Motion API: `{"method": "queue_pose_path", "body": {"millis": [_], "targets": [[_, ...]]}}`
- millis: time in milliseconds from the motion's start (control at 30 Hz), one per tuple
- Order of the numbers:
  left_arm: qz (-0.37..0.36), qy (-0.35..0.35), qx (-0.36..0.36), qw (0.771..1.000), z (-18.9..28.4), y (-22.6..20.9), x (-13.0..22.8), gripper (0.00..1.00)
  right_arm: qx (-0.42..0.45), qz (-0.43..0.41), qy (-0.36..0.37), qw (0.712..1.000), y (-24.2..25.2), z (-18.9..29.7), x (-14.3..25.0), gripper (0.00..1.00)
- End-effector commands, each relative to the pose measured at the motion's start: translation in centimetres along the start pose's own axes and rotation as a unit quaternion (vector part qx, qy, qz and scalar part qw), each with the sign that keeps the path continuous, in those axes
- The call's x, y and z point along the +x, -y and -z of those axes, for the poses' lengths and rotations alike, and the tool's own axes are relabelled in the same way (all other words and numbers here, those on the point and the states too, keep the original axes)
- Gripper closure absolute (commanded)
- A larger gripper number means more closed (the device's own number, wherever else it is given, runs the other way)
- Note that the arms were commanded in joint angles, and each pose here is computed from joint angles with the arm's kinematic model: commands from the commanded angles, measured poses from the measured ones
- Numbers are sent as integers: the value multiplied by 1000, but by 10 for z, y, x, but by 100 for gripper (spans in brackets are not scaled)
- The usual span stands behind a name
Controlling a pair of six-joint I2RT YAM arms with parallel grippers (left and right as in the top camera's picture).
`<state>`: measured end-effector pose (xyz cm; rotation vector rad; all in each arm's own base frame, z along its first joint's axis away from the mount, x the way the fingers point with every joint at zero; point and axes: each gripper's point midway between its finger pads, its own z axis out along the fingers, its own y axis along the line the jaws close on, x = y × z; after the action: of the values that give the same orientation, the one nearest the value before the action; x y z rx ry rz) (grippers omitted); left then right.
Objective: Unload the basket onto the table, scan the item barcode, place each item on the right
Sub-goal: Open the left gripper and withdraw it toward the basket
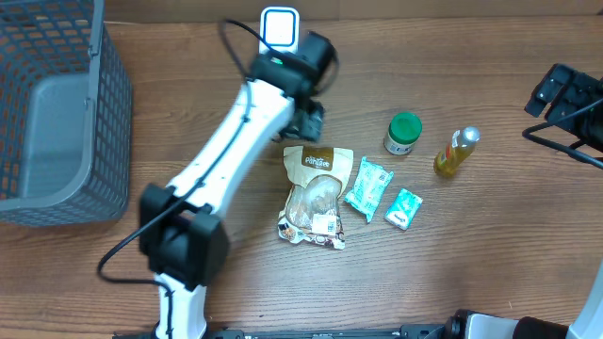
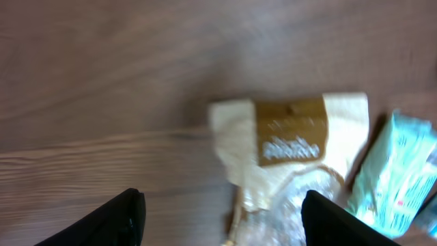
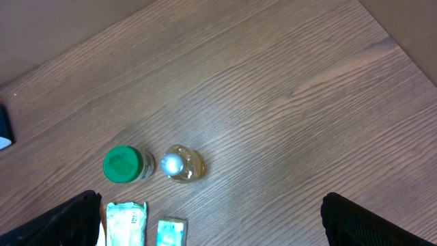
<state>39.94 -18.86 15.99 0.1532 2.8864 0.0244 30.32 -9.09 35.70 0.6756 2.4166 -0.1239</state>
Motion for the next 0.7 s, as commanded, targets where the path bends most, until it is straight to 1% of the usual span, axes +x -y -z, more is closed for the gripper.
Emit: {"method": "queue_pose_path", "body": {"millis": [0, 133, 233, 333, 367, 400, 433, 567, 667], "targets": [[80, 88, 1, 993, 62, -48, -28, 26, 1, 1, 4, 1000, 1, 1, -1, 0], [135, 100, 0, 986, 77, -91, -32, 25, 1, 1, 3, 1000, 1, 1, -1, 0], [169, 88, -15, 981, 75, -123, -29, 19, 1, 1, 4, 1000, 1, 1, -1, 0], [206, 74, -31, 975, 70, -157, -23, 17, 1, 1, 4, 1000, 1, 1, -1, 0], [216, 70, -35, 973, 70, -167, -21, 14, 1, 1, 3, 1000, 1, 1, -1, 0], [223, 68, -38, 972, 69, -173, -20, 2, 1, 1, 3, 1000, 1, 1, -1, 0], [230, 65, -41, 970, 69, -180, -18, 0, 1, 1, 3, 1000, 1, 1, -1, 0], [247, 57, -48, 966, 69, -195, -13, 0, 1, 1, 3, 1000, 1, 1, -1, 0], [249, 57, -48, 966, 69, -196, -13, 0, 1, 1, 3, 1000, 1, 1, -1, 0]]}}
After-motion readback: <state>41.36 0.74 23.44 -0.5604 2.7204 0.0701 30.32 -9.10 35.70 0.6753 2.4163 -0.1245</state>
